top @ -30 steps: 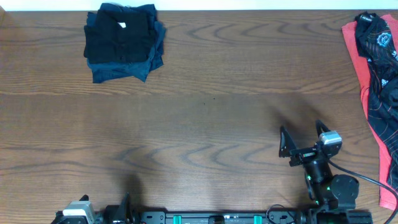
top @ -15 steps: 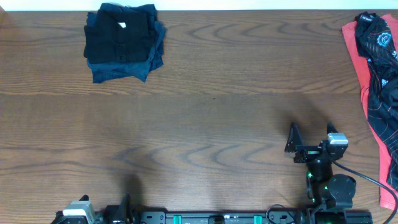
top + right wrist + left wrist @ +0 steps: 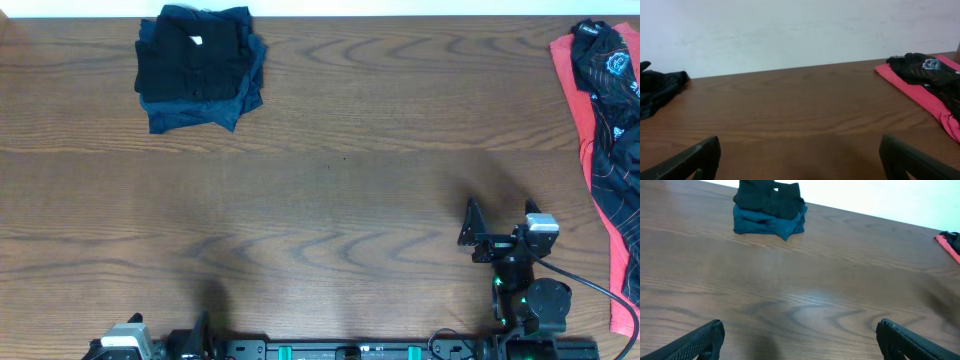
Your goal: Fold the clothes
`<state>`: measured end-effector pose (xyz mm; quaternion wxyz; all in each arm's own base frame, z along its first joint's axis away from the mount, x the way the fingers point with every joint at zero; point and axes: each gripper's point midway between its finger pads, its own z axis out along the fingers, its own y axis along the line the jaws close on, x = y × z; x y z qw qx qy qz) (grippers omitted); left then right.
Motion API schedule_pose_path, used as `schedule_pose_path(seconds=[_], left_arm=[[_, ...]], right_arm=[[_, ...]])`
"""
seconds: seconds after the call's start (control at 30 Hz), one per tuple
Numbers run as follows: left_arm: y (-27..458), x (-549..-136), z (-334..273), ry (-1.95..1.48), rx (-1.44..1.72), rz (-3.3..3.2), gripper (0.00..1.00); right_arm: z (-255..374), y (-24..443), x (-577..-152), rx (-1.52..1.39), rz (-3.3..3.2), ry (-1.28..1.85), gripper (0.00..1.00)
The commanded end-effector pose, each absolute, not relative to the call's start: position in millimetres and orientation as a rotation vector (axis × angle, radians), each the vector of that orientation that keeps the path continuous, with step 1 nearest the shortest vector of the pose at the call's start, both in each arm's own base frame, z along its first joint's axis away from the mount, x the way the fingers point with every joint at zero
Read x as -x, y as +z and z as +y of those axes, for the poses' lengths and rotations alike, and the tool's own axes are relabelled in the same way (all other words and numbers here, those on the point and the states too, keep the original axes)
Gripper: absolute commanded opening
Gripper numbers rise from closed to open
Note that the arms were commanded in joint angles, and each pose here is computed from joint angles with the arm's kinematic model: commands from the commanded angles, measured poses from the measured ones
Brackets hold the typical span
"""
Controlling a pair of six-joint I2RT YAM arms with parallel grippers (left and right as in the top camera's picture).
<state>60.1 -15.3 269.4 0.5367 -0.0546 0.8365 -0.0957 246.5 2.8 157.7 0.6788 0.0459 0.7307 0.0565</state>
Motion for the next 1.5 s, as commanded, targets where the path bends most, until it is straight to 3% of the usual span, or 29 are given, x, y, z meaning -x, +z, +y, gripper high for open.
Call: schedule_pose_path(seconds=[0.0, 0.67, 1.1, 1.47], left_arm=[[269.1, -60.4, -17.6, -0.251, 0.134, 1.995, 0.98], [270.2, -70.7, -25.5, -0.295, 0.1, 1.979, 0.98], [219.4, -198.1, -33.5, -0.318, 0.052, 1.787, 0.98], [156.6, -235.0, -27.3, -0.279, 0.079, 1.741, 0.98]], right_arm=[[2.7, 156.9, -246.3, -0.097, 1.643, 0.115, 0.99], [2.7, 156.9, -246.3, -0.097, 1.643, 0.115, 0.99], [2.7, 156.9, -246.3, -0.097, 1.643, 0.115, 0.99], [2.8, 156.9, -246.3, -0.097, 1.643, 0.115, 0.99]])
